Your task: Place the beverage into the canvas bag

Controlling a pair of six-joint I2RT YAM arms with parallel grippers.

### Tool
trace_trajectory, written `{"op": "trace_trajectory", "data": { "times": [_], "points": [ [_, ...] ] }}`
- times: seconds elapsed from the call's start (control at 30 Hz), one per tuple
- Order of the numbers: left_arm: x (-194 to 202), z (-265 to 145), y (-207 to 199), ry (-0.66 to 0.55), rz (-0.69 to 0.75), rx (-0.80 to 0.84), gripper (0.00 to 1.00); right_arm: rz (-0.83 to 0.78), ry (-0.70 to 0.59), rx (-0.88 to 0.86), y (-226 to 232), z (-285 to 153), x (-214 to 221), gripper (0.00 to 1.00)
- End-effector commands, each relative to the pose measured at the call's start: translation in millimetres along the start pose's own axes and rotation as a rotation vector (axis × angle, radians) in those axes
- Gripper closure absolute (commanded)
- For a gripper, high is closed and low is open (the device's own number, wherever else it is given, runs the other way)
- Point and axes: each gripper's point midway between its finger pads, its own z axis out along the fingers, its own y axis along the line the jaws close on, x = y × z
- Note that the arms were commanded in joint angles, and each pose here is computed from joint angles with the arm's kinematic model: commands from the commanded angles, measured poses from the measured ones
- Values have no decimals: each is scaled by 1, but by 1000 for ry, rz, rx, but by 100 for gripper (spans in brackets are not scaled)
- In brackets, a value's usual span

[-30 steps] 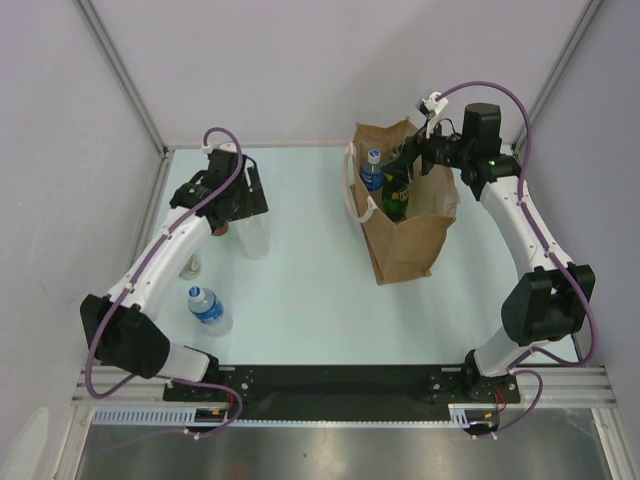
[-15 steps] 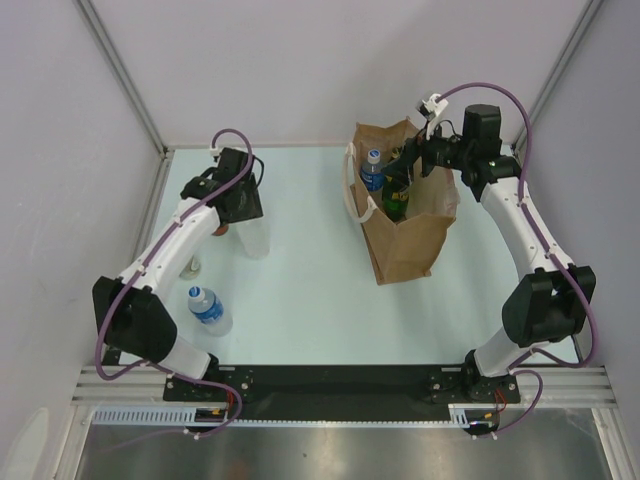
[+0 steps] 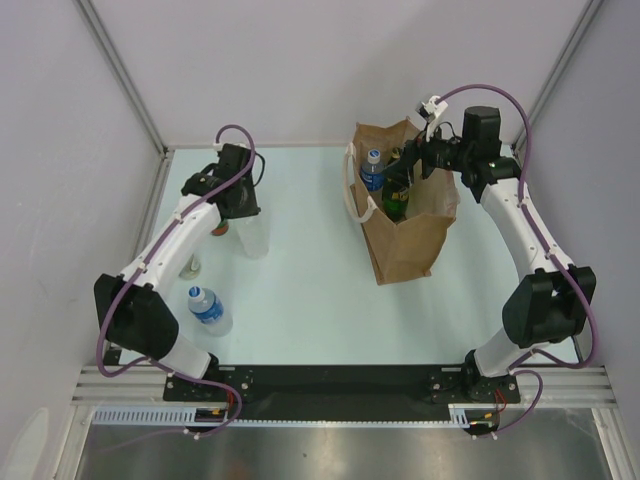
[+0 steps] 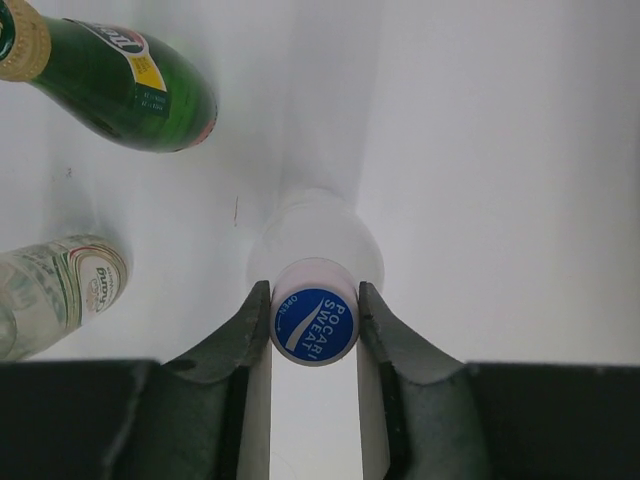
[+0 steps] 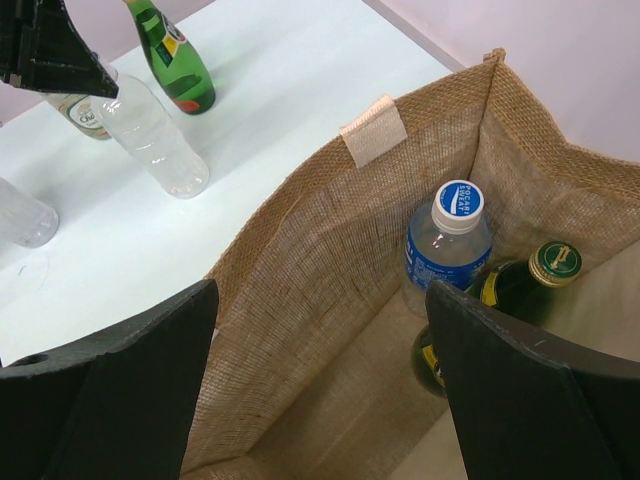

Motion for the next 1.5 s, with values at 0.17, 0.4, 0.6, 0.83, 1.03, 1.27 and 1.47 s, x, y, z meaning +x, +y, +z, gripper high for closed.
{"op": "trace_trajectory", "data": {
  "times": [0.17,0.4,0.6,0.83,1.03,1.27,1.47],
  "points": [
    [-44,-51,-42,-212,205,168,100,-46,-62,-36,21,-15,-30,10],
    [-50,-95,-85,-326,350,364,100,-54,-79,-53,28,-19,-40,10],
    [-63,-136,-121,-429,443,488,100,-71,-81,-102,40,-25,-44,10],
    [-91,-188,-152,-543,433,608,100,-101,-82,-69,40,-36,-50,10],
    [-116,-234,-179,-629,368,744,100,-115,-47,-30,40,-47,-42,12],
    [-146,-281,-200,-722,301,867,100,-133,7,-36,51,-62,-17,49],
    [-165,-319,-210,-788,256,955,100,-83,79,-79,63,-63,25,74]
  ]
}}
